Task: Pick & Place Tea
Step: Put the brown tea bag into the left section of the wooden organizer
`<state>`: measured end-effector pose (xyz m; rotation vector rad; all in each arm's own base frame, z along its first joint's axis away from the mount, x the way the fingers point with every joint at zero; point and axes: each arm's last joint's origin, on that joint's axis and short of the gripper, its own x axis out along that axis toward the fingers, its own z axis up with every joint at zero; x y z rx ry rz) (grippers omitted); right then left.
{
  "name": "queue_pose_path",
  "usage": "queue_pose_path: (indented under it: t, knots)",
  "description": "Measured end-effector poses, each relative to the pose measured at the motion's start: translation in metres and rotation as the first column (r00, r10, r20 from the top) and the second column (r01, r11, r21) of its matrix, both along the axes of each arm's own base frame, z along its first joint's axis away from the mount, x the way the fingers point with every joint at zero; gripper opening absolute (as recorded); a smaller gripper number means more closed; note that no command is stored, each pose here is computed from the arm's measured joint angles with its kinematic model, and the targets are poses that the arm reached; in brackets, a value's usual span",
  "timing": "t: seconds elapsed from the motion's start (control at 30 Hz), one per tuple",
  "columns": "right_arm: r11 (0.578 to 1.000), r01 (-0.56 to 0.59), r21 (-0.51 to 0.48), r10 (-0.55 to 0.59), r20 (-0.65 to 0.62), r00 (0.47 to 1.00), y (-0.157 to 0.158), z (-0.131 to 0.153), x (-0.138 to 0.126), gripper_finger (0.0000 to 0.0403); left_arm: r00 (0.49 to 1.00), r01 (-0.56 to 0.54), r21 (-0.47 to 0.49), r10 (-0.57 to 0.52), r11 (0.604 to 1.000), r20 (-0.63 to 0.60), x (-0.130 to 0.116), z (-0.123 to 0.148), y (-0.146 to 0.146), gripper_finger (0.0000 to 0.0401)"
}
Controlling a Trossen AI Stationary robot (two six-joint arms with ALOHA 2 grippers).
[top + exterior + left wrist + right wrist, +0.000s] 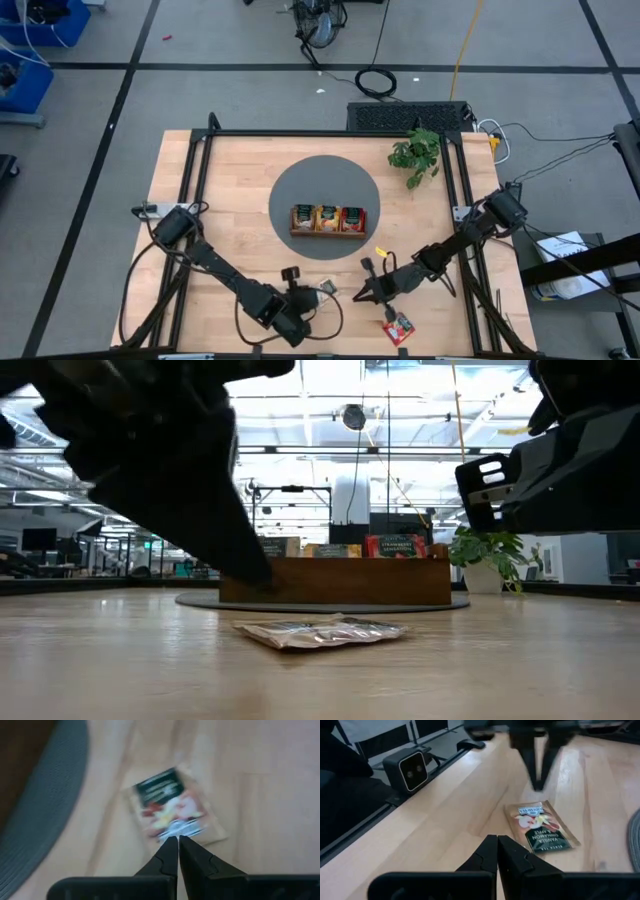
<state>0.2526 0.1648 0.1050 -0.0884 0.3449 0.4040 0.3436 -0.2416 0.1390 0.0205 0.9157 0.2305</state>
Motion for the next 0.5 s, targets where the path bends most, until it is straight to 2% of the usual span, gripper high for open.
queue_pose_path:
  t: [0.1,0.2,0.3,0.5]
  knots:
    - [1.0,-0.008,-0.005,0.008,0.009,1.0,0.001,0.001,-0.001,0.0,0.997,-0.077,0.044,0.078,0.996,-0.015,-0.004,-0.002,0.007,0.0024]
    - [1.0,-0.007,-0.008,0.007,0.004,1.0,0.001,0.0,-0.001,0.0,0.988,-0.153,0.039,0.154,0.987,-0.02,-0.001,-0.008,0.014,0.0024]
    - [1.0,-0.007,-0.007,0.007,0.005,1.0,0.001,0.001,-0.001,0.0,0.984,-0.171,0.038,0.172,0.985,-0.04,0.002,-0.015,0.019,0.0024]
    - [1.0,-0.006,-0.005,0.006,0.001,1.0,0.001,0.0,-0.001,0.0,0.985,-0.163,-0.027,0.161,0.986,-0.064,0.01,-0.023,0.021,0.0024]
